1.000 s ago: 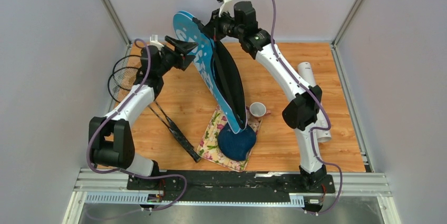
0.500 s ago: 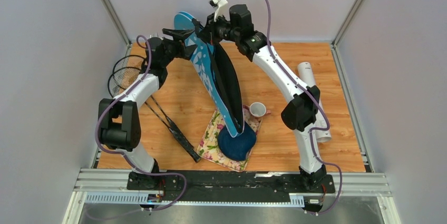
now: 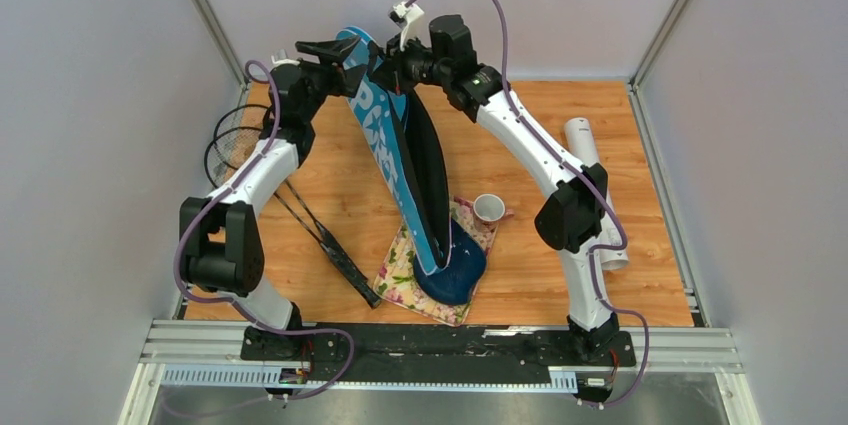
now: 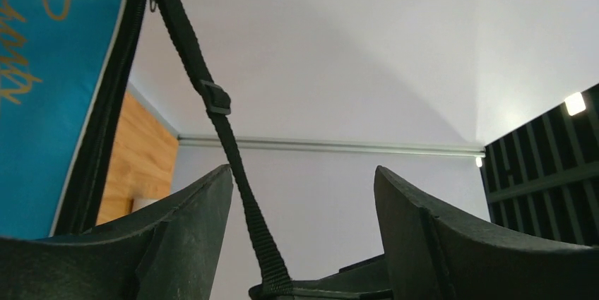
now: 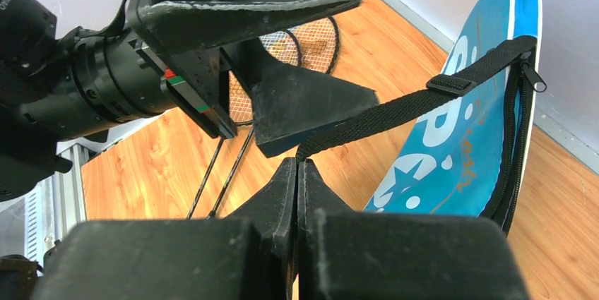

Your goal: Pack up the badminton gear

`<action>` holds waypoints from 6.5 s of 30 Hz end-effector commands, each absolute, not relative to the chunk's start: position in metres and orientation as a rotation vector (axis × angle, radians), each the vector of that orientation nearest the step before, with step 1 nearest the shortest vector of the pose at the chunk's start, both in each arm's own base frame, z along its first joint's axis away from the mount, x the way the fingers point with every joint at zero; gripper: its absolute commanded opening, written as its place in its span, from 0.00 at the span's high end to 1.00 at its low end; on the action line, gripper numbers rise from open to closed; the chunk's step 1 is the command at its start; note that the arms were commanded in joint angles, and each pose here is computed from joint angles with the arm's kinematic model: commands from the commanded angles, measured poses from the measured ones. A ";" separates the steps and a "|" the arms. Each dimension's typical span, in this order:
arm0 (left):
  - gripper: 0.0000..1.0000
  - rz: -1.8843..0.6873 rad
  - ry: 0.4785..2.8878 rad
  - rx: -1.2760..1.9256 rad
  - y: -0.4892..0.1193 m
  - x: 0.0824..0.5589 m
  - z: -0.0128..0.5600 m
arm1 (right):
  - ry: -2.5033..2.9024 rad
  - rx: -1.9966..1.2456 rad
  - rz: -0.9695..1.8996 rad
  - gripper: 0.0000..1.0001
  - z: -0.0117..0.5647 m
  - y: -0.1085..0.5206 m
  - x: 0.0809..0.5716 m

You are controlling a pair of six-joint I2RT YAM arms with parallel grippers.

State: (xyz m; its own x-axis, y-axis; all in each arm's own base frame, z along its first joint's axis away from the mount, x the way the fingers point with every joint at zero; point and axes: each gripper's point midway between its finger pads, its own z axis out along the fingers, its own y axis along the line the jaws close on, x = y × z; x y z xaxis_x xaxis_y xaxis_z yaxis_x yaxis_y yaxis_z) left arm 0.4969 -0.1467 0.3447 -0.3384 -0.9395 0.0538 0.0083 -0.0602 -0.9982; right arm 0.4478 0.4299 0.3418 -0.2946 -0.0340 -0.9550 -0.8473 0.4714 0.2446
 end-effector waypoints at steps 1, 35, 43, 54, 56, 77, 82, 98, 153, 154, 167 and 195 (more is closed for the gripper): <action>0.22 -1.623 1.407 -1.009 -0.170 0.499 0.360 | 1.520 -0.811 0.996 1.00 0.400 0.429 0.426; 1.00 -1.621 1.392 -0.922 -0.172 0.475 0.384 | 2.124 -0.242 0.812 0.19 0.234 0.334 0.420; 1.00 -1.635 1.399 -0.914 -0.173 0.469 0.385 | 2.173 -0.207 0.692 0.23 0.191 0.356 0.456; 1.00 -1.549 1.604 -0.668 -0.193 0.458 0.395 | 2.090 -0.183 0.754 1.00 0.217 0.382 0.482; 1.00 -1.385 1.743 -0.496 -0.196 0.456 0.389 | 2.055 -0.068 0.759 1.00 0.248 0.365 0.475; 0.59 -0.689 2.185 -0.057 -0.127 0.484 0.291 | 1.793 0.477 1.071 1.00 0.346 0.342 0.474; 0.22 -0.974 1.944 0.159 -0.164 0.434 0.333 | 1.832 0.511 1.017 1.00 0.329 0.342 0.484; 0.27 -0.869 2.202 0.139 -0.176 0.421 0.231 | 1.821 0.566 1.133 1.00 0.323 0.359 0.493; 0.40 -0.490 2.327 -1.034 0.001 0.285 0.116 | 1.601 0.426 1.022 1.00 0.315 0.313 0.462; 0.40 -0.452 2.346 -1.073 0.005 0.282 0.106 | 1.612 0.435 1.028 1.00 0.313 0.314 0.462; 0.46 -0.117 2.372 -1.422 0.037 0.250 0.035 | 1.674 0.754 0.767 1.00 0.293 0.260 0.463; 1.00 0.014 2.364 -1.451 0.054 0.254 0.003 | 1.599 0.700 0.958 1.00 0.272 0.273 0.514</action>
